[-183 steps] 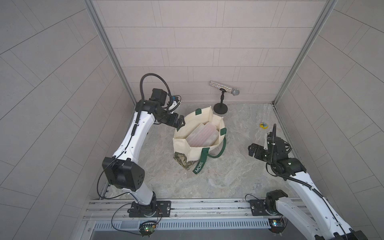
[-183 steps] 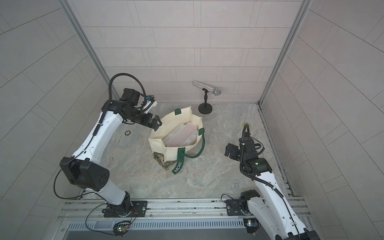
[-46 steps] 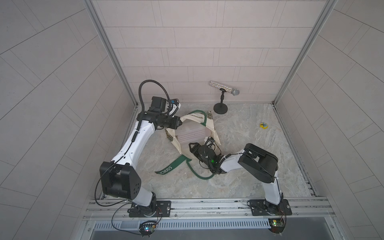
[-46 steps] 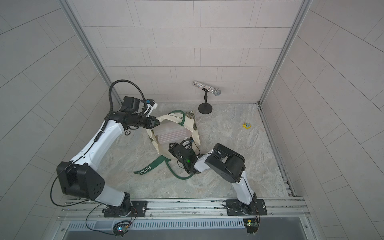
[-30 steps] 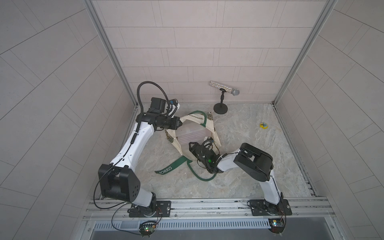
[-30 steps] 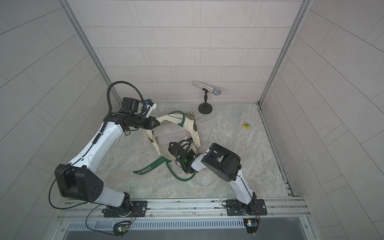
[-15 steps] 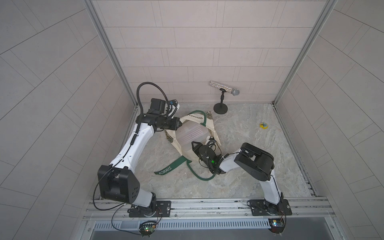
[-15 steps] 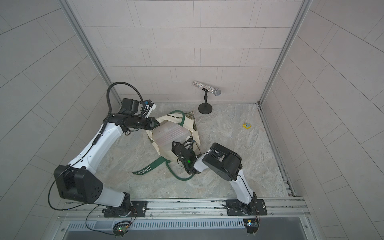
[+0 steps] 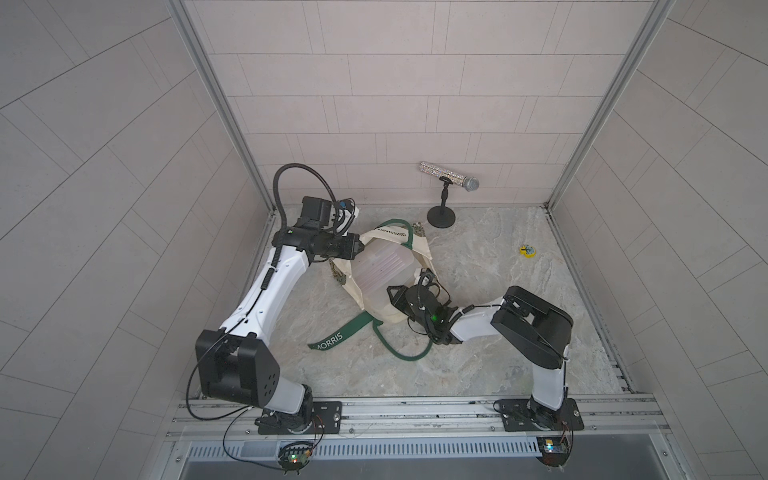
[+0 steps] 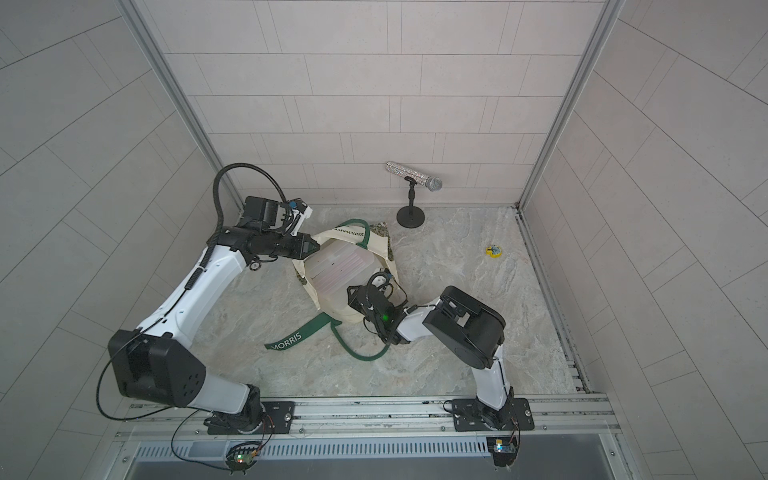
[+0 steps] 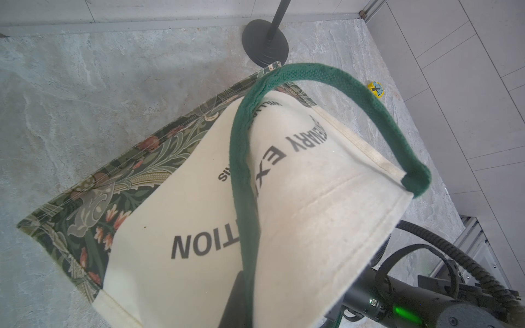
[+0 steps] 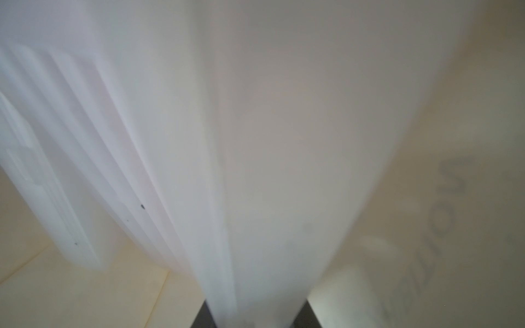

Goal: Take out the pencil case from the canvas bag
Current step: Pick up the pencil case from the canvas bag.

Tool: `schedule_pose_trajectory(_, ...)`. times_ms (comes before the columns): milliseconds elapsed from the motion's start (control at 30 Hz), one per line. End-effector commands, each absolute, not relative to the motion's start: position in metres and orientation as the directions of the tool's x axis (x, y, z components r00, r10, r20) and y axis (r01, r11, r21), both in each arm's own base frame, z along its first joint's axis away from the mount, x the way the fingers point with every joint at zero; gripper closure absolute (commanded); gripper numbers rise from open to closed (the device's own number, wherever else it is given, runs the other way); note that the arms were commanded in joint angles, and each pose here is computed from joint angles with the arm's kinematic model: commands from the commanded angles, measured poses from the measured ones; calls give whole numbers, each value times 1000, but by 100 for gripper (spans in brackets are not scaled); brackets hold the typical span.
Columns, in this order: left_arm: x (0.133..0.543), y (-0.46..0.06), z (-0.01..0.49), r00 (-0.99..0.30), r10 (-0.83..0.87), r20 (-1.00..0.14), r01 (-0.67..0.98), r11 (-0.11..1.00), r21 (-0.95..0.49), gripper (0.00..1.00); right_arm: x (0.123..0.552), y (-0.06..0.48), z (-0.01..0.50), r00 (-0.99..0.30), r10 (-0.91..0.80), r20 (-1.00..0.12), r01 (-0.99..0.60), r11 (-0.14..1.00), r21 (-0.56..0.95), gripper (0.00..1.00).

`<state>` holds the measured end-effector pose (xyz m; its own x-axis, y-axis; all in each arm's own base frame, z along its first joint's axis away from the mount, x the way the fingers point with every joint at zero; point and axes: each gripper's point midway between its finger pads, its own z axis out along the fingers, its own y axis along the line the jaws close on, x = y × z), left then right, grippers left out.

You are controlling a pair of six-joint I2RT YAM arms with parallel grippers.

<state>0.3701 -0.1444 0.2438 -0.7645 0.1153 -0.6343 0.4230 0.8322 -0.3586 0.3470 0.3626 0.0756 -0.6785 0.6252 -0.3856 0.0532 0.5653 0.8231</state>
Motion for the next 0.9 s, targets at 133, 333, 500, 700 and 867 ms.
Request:
schedule_pose_trajectory(133,373,-151,264,-719,90,-689,458,808,-371,100,331,352,63,-759,485,-435,28,691,723,76)
schedule_pose_trajectory(333,373,-148,265,-714,89,-694,450,818,-358,100,323,339,71,-777,378,-503,-44,765,643,75)
schedule_pose_trajectory(500,374,-149,266,-714,84,-695,449,816,-364,100,317,326,83,-757,353,-549,-97,771,629,74)
schedule_pose_trajectory(700,373,-150,267,-716,78,-694,452,810,-375,100,309,313,96,-743,286,-605,-151,809,568,75)
schedule_pose_trajectory(867,374,-151,266,-718,67,-693,447,807,-386,100,305,306,108,-732,263,-628,-181,814,552,75)
